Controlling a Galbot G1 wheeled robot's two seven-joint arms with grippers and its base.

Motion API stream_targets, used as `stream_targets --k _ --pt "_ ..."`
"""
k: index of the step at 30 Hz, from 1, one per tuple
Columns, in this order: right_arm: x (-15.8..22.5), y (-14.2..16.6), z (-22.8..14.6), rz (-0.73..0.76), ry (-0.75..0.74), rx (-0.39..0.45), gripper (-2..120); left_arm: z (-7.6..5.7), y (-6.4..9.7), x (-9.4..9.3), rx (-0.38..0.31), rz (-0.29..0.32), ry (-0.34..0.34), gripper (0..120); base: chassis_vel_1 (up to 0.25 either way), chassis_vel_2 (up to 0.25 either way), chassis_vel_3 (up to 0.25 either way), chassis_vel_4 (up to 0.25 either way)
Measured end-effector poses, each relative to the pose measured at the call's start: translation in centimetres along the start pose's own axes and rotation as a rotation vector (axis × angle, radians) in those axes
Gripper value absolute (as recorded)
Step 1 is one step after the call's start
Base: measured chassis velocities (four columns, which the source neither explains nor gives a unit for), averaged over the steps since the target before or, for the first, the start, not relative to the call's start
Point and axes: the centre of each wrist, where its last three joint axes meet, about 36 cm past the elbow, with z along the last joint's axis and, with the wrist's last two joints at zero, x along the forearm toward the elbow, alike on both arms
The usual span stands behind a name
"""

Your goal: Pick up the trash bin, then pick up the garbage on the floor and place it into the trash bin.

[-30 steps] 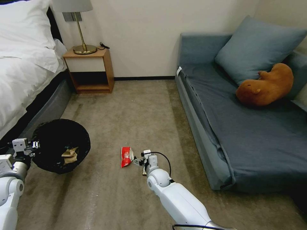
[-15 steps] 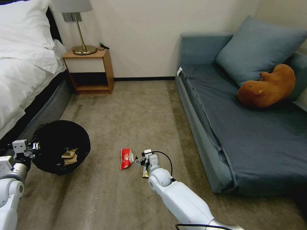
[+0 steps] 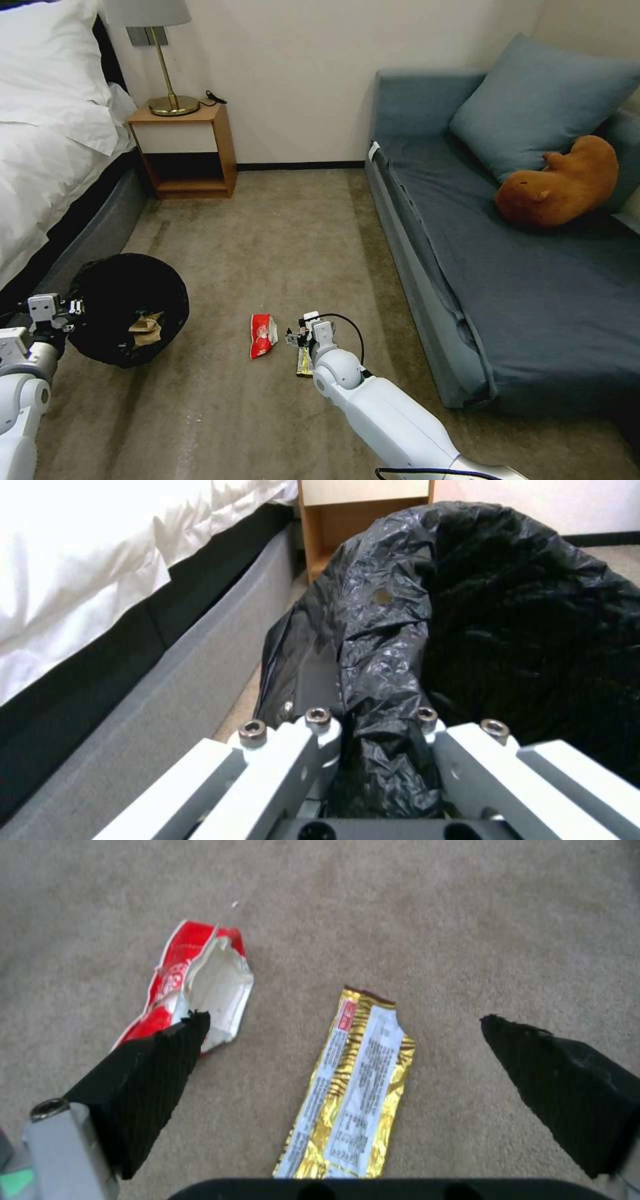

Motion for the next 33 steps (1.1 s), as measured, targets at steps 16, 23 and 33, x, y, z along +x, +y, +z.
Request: stream_targets --k 16,23,33 --pt "0.4 0.8 1.4 -0.009 0.036 0.01 100 -0.4 0.2 -0.2 -0.007 0.002 -0.006 5 -0.028 0.035 0.028 -0.032" --pt "0.5 0.8 1.6 -0.003 0.048 0.018 100 -0.5 0.2 -0.3 -0.009 0.005 -0.008 5 -0.054 0.062 0.045 -0.061" --pt "0.6 0.8 1.7 0.007 0.06 0.03 100 -0.6 0.1 -0.4 -0.012 0.009 -0.01 5 -0.067 0.059 0.063 -0.06"
